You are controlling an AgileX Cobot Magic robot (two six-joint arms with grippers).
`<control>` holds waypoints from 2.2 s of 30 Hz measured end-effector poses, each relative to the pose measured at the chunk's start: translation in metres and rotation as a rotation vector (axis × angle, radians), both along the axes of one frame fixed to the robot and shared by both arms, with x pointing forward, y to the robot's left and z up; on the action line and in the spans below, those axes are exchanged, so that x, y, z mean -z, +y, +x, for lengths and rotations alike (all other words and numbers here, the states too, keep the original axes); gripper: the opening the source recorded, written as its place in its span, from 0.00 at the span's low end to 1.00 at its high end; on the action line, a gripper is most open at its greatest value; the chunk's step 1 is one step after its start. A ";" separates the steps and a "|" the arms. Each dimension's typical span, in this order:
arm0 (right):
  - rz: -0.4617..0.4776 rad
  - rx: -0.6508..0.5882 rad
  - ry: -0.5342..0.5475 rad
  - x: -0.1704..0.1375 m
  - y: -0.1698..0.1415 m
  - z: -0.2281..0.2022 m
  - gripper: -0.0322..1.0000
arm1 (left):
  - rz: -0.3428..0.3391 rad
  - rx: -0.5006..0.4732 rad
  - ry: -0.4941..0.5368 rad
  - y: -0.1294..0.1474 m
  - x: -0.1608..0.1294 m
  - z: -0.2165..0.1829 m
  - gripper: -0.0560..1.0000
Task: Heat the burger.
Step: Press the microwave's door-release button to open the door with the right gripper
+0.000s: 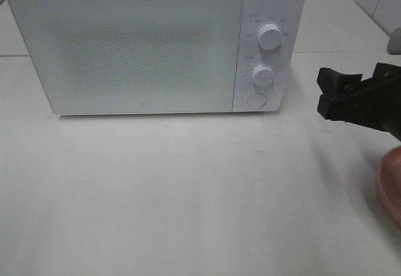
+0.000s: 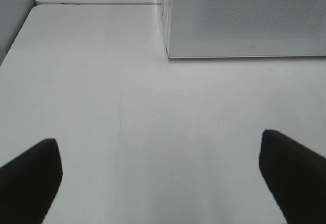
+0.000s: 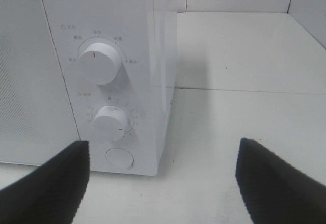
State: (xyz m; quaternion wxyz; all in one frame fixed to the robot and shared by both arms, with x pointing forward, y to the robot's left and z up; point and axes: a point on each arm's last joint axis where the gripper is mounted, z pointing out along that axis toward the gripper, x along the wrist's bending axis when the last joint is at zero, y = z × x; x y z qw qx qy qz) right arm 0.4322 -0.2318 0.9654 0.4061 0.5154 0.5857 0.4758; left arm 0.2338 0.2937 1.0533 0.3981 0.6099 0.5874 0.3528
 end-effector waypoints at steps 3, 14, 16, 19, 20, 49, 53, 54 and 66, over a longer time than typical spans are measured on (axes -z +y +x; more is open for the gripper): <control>-0.004 0.007 0.001 0.006 0.009 0.000 0.77 | 0.000 0.000 0.000 0.000 0.000 0.000 0.99; -0.070 0.037 0.026 0.032 0.037 -0.010 0.77 | 0.000 0.000 0.000 0.000 0.000 0.000 0.99; -0.076 0.035 0.032 0.034 0.040 -0.011 0.77 | 0.000 0.000 0.000 0.000 0.000 0.000 0.99; -0.096 0.030 0.049 0.041 0.047 -0.017 0.77 | 0.000 0.000 0.000 0.000 0.000 0.000 0.99; -0.100 0.030 0.056 0.043 0.049 -0.018 0.77 | 0.000 0.000 0.000 0.000 0.000 0.000 0.99; 0.829 0.269 0.170 0.046 0.051 -0.020 0.73 | 0.000 0.000 0.000 0.000 0.000 0.000 0.99; 1.111 0.345 0.210 0.047 0.052 -0.021 0.65 | 0.000 0.000 0.000 0.000 0.000 0.000 0.99; 1.111 0.345 0.210 0.047 0.052 -0.021 0.65 | 0.000 0.000 0.000 0.000 0.000 0.000 0.99; 1.465 0.454 0.272 0.049 0.052 -0.022 0.16 | 0.000 0.000 0.000 0.000 0.000 0.000 0.99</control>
